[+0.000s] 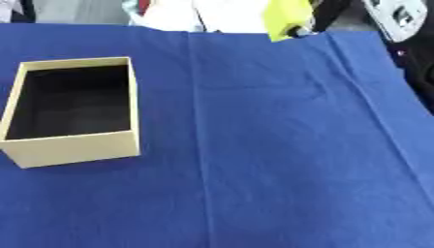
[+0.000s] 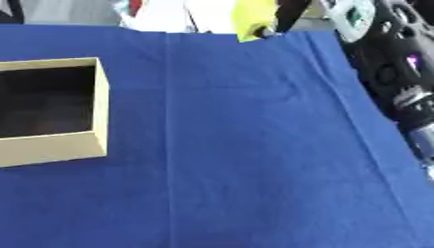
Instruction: Pick up objects on the table and place them in the box.
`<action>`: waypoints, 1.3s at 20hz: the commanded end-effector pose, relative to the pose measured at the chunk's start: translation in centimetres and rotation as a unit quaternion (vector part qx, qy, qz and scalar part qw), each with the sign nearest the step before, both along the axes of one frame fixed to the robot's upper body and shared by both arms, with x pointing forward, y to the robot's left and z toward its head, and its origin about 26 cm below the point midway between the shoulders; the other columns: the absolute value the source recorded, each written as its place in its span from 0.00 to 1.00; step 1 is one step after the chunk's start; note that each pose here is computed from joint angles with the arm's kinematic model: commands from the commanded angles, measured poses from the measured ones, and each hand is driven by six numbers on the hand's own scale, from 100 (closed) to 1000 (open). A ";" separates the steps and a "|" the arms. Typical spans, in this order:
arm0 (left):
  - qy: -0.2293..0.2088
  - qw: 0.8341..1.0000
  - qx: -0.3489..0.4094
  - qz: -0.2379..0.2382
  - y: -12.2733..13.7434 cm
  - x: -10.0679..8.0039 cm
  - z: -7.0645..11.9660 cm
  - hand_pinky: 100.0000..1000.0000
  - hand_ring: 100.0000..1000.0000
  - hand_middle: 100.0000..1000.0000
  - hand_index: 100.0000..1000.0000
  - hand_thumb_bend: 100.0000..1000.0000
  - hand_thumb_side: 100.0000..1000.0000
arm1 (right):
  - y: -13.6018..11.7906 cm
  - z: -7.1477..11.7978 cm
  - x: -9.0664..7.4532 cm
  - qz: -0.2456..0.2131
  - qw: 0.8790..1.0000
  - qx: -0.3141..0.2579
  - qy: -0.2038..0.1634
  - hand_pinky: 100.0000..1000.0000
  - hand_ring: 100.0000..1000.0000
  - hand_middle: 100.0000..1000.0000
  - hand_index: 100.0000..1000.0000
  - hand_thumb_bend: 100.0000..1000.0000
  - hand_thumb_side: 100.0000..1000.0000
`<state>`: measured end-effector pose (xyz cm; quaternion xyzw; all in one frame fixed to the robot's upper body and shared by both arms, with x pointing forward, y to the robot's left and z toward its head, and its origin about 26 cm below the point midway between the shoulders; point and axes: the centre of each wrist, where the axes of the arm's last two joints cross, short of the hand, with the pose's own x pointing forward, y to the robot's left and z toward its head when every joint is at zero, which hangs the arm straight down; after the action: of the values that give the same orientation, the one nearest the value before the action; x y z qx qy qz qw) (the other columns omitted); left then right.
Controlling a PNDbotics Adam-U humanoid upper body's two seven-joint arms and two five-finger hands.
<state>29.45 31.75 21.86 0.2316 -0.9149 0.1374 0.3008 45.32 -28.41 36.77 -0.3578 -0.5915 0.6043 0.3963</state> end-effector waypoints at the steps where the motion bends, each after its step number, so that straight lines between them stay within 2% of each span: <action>1: -0.011 1.000 0.009 -0.005 0.0 -0.2 0.7 0.90 0.63 0.58 0.67 0.29 0.79 | 2.9 2.4 -0.9 0.042 0.999 0.005 -0.021 0.61 0.76 0.60 0.62 0.00 0.00; 7: -0.011 1.000 0.007 -0.013 -0.3 -0.1 0.7 0.90 0.63 0.58 0.67 0.29 0.79 | 8.8 3.0 -1.4 0.117 0.993 0.026 -0.013 0.61 0.75 0.60 0.63 0.00 0.00; 16: -0.014 1.000 0.006 -0.027 -0.8 0.1 1.0 0.90 0.64 0.58 0.67 0.28 0.79 | 16.4 1.9 -2.1 0.204 0.978 0.050 0.009 0.59 0.74 0.59 0.63 0.00 0.00; 21: -0.016 0.999 0.006 -0.035 -1.1 0.2 1.1 0.90 0.64 0.58 0.67 0.28 0.79 | 19.5 0.7 -2.2 0.223 0.973 0.061 0.023 0.59 0.73 0.58 0.63 0.00 0.00; 26: -0.018 0.999 0.005 -0.041 -1.3 0.2 1.2 0.90 0.64 0.58 0.67 0.28 0.79 | 21.9 -1.4 -1.6 0.219 0.972 0.072 0.036 0.59 0.74 0.59 0.64 0.00 0.00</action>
<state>29.89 30.59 22.29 0.1969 -0.9237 0.1294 0.3020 43.93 -6.90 34.59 -0.1591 -0.6750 0.6515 0.3075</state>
